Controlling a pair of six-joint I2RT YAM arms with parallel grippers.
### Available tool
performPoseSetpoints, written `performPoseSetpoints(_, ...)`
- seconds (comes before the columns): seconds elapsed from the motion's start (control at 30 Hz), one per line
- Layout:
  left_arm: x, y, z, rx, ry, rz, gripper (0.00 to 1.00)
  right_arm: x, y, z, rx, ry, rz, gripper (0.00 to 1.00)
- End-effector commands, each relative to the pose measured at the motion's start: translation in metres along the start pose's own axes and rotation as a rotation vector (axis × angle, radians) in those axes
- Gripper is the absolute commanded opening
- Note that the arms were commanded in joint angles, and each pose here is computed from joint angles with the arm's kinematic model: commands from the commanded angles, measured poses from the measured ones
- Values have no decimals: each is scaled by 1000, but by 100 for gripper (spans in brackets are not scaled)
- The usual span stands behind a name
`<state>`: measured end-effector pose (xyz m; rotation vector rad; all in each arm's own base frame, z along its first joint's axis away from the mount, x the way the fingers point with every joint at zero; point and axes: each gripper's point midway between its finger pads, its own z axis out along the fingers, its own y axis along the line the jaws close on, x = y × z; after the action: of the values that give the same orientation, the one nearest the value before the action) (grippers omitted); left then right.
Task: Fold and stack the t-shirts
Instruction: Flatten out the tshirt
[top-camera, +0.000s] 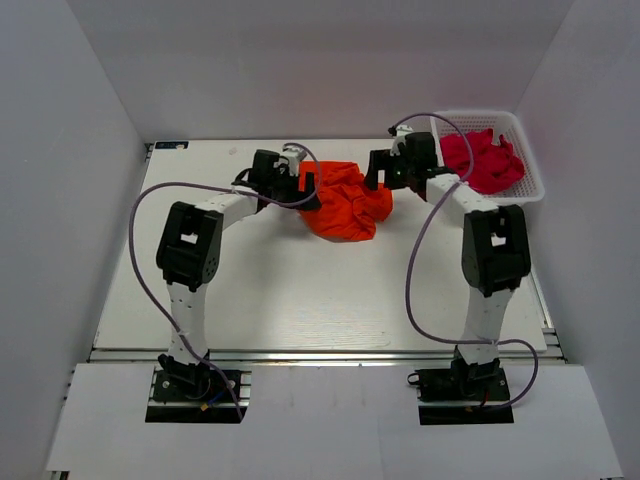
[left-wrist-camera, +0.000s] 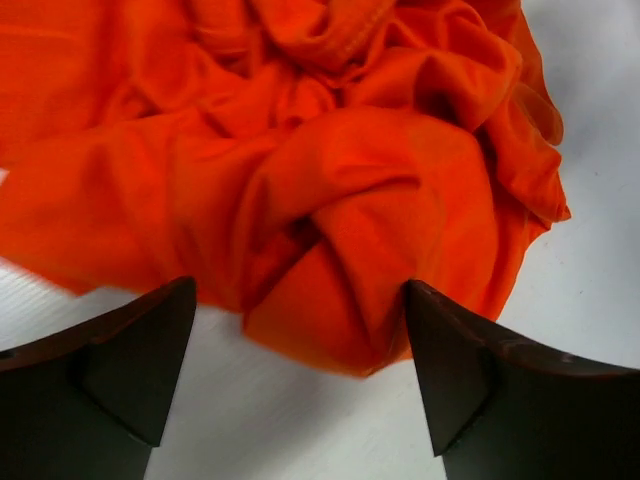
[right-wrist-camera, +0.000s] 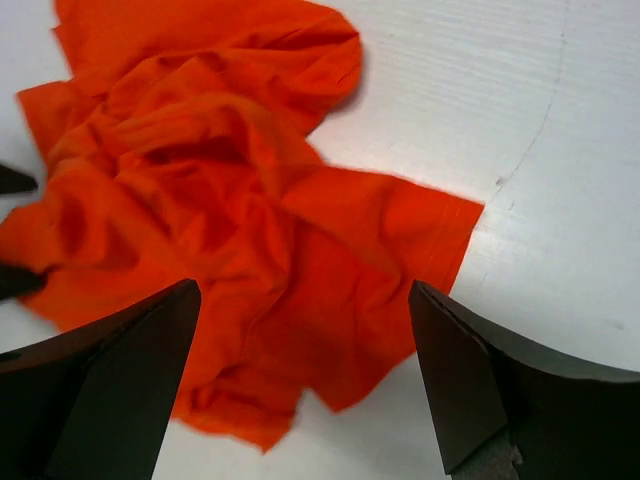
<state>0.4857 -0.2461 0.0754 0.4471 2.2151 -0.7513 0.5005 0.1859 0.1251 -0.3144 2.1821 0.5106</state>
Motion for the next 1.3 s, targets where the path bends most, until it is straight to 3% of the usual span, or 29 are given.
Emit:
performPoseSetpoints(0.0, -21, -20, 4, 36, 5, 85, 90, -3, -14, 22, 84, 50, -14, 90)
performPoseSetpoints(0.03, -13, -17, 7, 34, 27, 75, 79, -12, -11, 30, 85, 37, -27, 90)
performPoseSetpoints(0.23, -17, -13, 9, -16, 11, 78, 35, -1, 3, 61, 63, 54, -124, 81)
performPoseSetpoints(0.27, -12, -12, 9, -17, 21, 74, 22, 2, 7, 71, 47, 61, -147, 80)
performPoseSetpoints(0.3, -15, -15, 6, -16, 8, 70, 17, 4, 9, 74, 42, 64, -149, 80)
performPoseSetpoints(0.33, -23, -18, 3, -13, -14, 71, 7, 16, 10, 83, 33, 88, -149, 74)
performPoseSetpoints(0.4, -22, -19, 0, -13, -13, 70, 0, 5, 14, 85, 25, 64, -183, 57)
performPoseSetpoints(0.43, -22, -21, -3, -13, -16, 71, 0, -1, 15, 86, 24, 40, -180, 44)
performPoseSetpoints(0.47, -25, -21, -3, -11, -24, 75, 0, -6, 17, 84, 24, 25, -178, 3)
performPoseSetpoints(0.5, -30, -24, -7, -10, -36, 80, 0, -16, 20, 78, 32, -4, -156, 0)
performPoseSetpoints(0.63, -46, -28, -23, -38, -75, 85, 0, -43, 23, 50, 67, -125, -125, 0)
performPoseSetpoints(0.67, -44, -28, -26, -46, -78, 76, 0, -77, 34, 23, 63, -227, -135, 0)
performPoseSetpoints(0.7, -56, -32, -36, -53, -109, 87, 0, -59, 29, 23, 70, -212, -121, 0)
performPoseSetpoints(0.77, -52, -30, -44, -83, -111, 75, 0, -85, 33, -1, 78, -323, -114, 0)
performPoseSetpoints(0.8, -58, -31, -54, -104, -133, 81, 0, -71, 34, -9, 77, -318, -102, 0)
performPoseSetpoints(1.03, -84, -42, -111, -192, -244, 104, 0, -95, 42, -78, 104, -465, -73, 0)
performPoseSetpoints(1.27, -143, -85, -206, -197, -512, 204, 0, -136, 68, -144, 53, -614, -138, 0)
